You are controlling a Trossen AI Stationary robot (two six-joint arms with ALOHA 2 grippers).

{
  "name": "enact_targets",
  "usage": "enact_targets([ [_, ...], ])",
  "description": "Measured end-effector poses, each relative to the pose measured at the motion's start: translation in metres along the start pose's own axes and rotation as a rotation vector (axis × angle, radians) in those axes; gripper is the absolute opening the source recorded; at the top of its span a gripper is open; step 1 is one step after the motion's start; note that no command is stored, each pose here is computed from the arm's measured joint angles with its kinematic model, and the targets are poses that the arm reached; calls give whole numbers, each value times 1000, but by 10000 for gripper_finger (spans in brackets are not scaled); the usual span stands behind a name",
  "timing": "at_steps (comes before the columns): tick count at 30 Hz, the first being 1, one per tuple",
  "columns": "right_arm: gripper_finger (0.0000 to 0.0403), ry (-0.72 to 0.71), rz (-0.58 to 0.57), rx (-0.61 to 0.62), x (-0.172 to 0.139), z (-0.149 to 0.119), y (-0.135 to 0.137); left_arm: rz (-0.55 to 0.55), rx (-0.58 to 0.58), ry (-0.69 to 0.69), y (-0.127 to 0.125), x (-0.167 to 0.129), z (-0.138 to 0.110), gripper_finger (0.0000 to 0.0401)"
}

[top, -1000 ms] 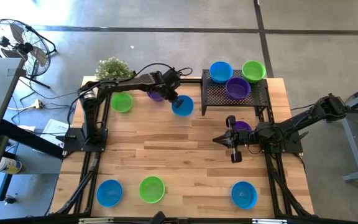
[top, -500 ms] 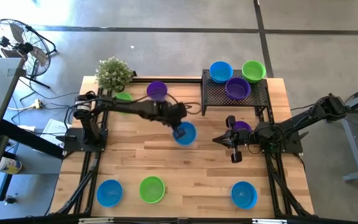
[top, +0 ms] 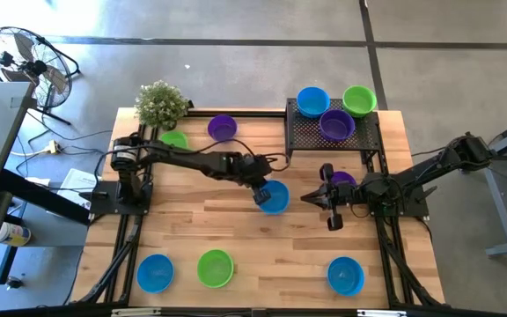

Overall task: Pick & Place Mini bowls
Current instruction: Stack the blue bowl on top of the blue bowl on the shelf

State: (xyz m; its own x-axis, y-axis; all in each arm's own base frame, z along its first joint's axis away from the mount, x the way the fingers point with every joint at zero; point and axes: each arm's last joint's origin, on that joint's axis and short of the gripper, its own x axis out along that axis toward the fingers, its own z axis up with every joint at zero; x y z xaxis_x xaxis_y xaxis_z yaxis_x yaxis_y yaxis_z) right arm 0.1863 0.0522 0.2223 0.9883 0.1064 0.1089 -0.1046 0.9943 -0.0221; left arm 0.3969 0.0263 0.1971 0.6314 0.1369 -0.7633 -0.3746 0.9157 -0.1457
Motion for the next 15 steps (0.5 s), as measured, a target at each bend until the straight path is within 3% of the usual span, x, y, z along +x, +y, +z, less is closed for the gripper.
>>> enact_targets([
  [6, 2, -5, -3, 4, 0, 0, 0, 5, -8, 31, 1, 10, -6, 9],
  [15, 2, -11, -9, 5, 0, 1, 0, 4, 31, 14, -1, 0, 3, 97],
])
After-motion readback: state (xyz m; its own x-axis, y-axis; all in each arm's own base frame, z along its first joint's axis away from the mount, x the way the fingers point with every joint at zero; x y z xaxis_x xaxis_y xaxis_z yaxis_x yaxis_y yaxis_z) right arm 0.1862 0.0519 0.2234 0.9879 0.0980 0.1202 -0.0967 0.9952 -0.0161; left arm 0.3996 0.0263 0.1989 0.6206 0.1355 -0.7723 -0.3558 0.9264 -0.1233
